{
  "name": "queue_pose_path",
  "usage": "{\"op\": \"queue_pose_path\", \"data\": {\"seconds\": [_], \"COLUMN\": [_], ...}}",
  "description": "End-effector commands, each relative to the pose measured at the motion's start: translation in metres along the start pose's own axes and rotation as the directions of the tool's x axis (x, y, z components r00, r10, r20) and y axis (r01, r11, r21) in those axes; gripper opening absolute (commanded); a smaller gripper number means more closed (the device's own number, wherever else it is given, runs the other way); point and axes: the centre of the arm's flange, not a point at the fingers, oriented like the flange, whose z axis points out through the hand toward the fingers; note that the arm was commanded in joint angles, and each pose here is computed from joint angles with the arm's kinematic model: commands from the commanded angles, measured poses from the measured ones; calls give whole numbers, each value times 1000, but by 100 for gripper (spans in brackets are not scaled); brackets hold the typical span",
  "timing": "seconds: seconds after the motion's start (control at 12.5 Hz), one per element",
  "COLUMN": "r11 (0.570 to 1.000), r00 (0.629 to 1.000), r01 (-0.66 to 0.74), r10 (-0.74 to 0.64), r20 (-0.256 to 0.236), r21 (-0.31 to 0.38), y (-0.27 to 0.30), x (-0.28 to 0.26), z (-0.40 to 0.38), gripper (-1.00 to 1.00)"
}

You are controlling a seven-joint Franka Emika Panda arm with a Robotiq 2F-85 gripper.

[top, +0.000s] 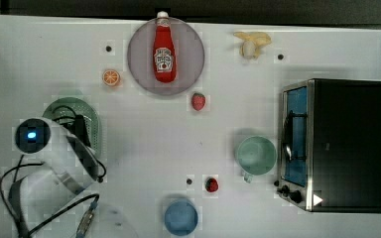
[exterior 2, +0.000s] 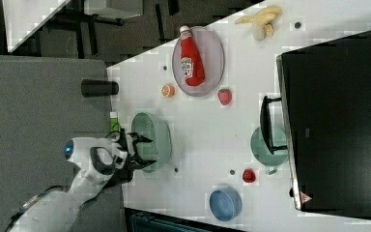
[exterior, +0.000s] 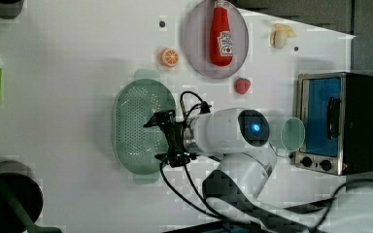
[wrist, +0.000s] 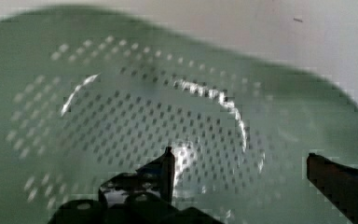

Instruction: Drag strainer left to right.

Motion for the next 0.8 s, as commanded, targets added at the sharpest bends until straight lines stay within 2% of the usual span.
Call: {"op": "queue_pose_path", "data": {"seconds": [0.08, 0.8], "r11": [992, 979], "r00": [993, 978], "r01": [-120, -204], "r10": [121, 205], "r20": [-8, -47], "r21": [22, 28], "y": [-12, -9], "x": [26, 83], "z": [5, 15], "gripper": [100, 100]}}
